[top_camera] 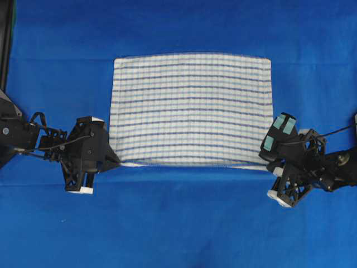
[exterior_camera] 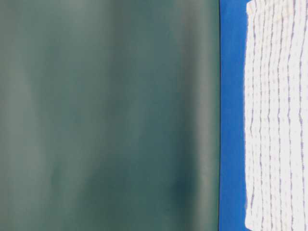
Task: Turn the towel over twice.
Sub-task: 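Lower the held corners to lay the towel flat again, then open both grippers and retract them to the sides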
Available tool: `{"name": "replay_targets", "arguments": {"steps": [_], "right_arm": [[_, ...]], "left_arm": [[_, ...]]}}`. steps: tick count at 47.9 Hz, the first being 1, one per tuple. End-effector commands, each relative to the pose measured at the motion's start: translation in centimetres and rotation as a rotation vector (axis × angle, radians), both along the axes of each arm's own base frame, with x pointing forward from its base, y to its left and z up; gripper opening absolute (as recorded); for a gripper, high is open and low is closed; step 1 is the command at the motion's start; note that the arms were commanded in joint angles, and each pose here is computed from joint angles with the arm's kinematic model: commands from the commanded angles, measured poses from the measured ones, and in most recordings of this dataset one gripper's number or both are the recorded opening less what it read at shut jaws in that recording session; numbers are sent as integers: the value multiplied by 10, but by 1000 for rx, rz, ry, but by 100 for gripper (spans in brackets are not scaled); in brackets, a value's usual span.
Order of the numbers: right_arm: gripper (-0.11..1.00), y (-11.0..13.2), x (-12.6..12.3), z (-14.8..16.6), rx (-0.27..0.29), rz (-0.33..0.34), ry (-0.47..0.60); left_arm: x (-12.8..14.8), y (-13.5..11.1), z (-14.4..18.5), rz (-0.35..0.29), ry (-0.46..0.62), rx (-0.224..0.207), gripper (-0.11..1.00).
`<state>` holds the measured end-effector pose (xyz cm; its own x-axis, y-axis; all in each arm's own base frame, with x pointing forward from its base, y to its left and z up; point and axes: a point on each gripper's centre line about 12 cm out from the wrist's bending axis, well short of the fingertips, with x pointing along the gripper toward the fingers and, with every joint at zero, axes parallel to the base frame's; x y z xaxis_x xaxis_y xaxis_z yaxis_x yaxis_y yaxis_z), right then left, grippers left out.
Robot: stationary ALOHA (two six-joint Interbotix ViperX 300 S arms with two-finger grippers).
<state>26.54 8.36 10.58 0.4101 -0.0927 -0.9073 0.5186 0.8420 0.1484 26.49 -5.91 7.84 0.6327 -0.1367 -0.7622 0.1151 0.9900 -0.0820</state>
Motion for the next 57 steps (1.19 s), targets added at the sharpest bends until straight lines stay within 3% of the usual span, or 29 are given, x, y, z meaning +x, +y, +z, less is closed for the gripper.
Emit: {"name": "replay_targets", "arguments": {"steps": [1, 12, 15, 19, 25, 30, 37, 45, 52, 57], "right_arm": [[5, 4, 5, 6, 10, 5, -23], [6, 4, 5, 7, 8, 16, -27], [6, 4, 5, 9, 10, 16, -33], [7, 5, 8, 15, 19, 14, -53], [42, 5, 10, 30, 17, 16, -88], [66, 1, 10, 46, -23, 28, -111], [58, -6, 6, 72, -71, 56, -160], [60, -17, -2, 110, -148, 129, -261], [60, -29, -12, 142, -242, 197, -384], [60, -39, -22, 159, -313, 232, -468]], "left_arm": [[3, -4, 3, -10, -12, -5, 4], [6, -5, 7, -12, -19, -7, 7], [8, -5, 10, -10, -25, -8, 15], [11, -7, 19, -13, -37, -11, 35], [14, -7, 38, -17, -43, -12, 57], [14, -8, 56, -26, -50, -9, 60], [12, -7, 89, -35, -114, -17, 60], [6, 1, 124, -16, -231, -36, 60], [-4, 16, 148, 29, -325, -40, 60], [-13, 26, 159, 39, -383, -15, 60]]}}
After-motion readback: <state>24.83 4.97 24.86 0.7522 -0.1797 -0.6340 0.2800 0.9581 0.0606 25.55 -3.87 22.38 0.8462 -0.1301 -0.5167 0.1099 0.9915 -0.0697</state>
